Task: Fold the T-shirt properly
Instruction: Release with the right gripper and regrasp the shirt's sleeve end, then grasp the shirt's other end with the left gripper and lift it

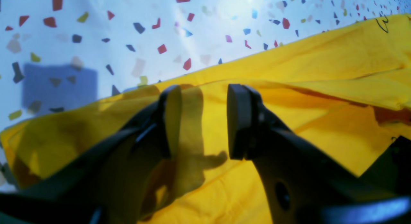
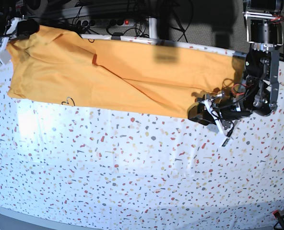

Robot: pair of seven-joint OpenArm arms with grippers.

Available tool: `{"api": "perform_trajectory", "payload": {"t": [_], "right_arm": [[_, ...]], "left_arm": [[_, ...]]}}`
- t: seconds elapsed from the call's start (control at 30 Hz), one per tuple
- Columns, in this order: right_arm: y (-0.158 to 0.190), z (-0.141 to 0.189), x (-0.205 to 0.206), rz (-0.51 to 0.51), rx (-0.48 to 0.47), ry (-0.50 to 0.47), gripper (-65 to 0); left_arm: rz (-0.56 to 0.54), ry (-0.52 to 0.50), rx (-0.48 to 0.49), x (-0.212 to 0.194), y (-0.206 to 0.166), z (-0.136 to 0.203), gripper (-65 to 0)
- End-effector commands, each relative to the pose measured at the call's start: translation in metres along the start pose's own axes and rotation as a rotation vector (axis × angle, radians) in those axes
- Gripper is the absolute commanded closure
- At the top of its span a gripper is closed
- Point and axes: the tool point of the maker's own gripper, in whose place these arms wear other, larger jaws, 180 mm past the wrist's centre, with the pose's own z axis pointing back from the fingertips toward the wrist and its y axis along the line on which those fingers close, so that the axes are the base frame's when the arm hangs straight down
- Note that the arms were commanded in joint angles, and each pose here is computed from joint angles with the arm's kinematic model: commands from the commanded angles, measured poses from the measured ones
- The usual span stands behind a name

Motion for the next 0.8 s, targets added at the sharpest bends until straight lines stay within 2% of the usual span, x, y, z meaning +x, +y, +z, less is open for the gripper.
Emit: {"api": "perform_trajectory", "payload": {"t": [0.0, 0.27, 0.53, 0.6, 0.7, 0.77], "right_arm": [[-0.005, 0.006, 0.004, 0.025, -0.030, 0.002, 0.0], [-0.032, 0.010, -0.013, 0.037, -0.176, 0.099, 0.0], [-0.033, 0.010, -0.014, 0.037, -0.181, 0.103, 0.0], [-0.033, 0.010, -0.014, 0.037, -0.181, 0.102, 0.0], [-0.033, 0.010, -0.014, 0.037, -0.180, 0.102, 0.0], [-0.033, 0.010, -0.014, 0.037, -0.180, 0.102, 0.0]], "left_arm": [[-0.024, -0.053, -0.003, 0.020, 0.000, 0.006, -23.2], [-0.024, -0.054, -0.003, 0.021, 0.000, 0.006, -23.2], [-0.047, -0.074, 0.005, 0.035, 0.002, 0.008, -23.2], [-0.047, -0.046, 0.059, 0.041, 0.011, 0.011, -23.2], [-0.090, 0.069, 0.150, 0.029, 0.025, 0.016, -23.2], [-0.106, 0.099, 0.195, 0.020, 0.033, 0.017, -23.2]]}}
